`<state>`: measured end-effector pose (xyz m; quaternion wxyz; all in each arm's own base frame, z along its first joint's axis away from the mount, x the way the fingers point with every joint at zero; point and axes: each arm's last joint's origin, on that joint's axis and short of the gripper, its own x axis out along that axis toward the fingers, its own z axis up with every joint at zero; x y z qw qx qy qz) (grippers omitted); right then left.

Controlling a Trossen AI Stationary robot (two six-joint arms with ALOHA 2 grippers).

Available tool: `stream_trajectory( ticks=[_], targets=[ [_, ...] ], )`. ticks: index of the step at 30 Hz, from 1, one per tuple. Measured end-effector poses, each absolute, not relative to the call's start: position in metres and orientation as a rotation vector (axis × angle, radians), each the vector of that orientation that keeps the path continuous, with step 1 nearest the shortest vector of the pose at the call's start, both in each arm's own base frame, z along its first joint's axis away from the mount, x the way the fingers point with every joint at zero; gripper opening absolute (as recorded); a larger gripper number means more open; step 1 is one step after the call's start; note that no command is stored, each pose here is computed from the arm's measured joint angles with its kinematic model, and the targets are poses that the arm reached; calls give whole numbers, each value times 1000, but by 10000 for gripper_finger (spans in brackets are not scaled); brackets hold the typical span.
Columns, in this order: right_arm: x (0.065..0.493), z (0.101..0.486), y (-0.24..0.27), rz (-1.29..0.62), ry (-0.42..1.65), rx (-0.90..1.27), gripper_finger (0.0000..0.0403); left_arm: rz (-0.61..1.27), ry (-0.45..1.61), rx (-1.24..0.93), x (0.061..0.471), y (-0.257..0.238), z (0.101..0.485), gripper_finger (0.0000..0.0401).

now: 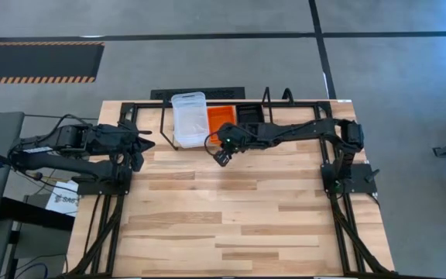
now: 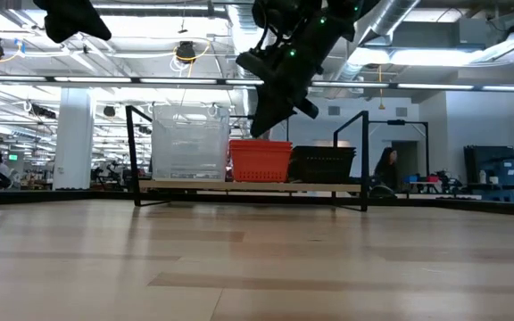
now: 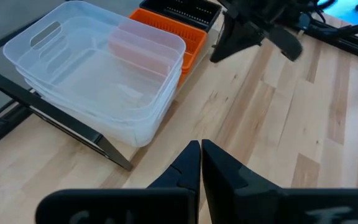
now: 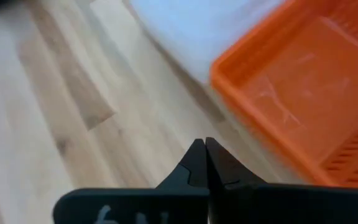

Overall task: Stack baskets on shelf by color
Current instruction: Adjust the bins on the shelf

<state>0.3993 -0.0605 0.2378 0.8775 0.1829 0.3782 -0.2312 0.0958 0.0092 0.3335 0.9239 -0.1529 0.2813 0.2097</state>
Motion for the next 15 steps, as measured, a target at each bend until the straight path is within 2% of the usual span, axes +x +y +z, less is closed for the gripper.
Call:
stream_trajectory(
  ticks=[15],
  targets=[
    [403,222,-85,-531,804,381,0,445,574,-313,96,10,334,0]
  ],
)
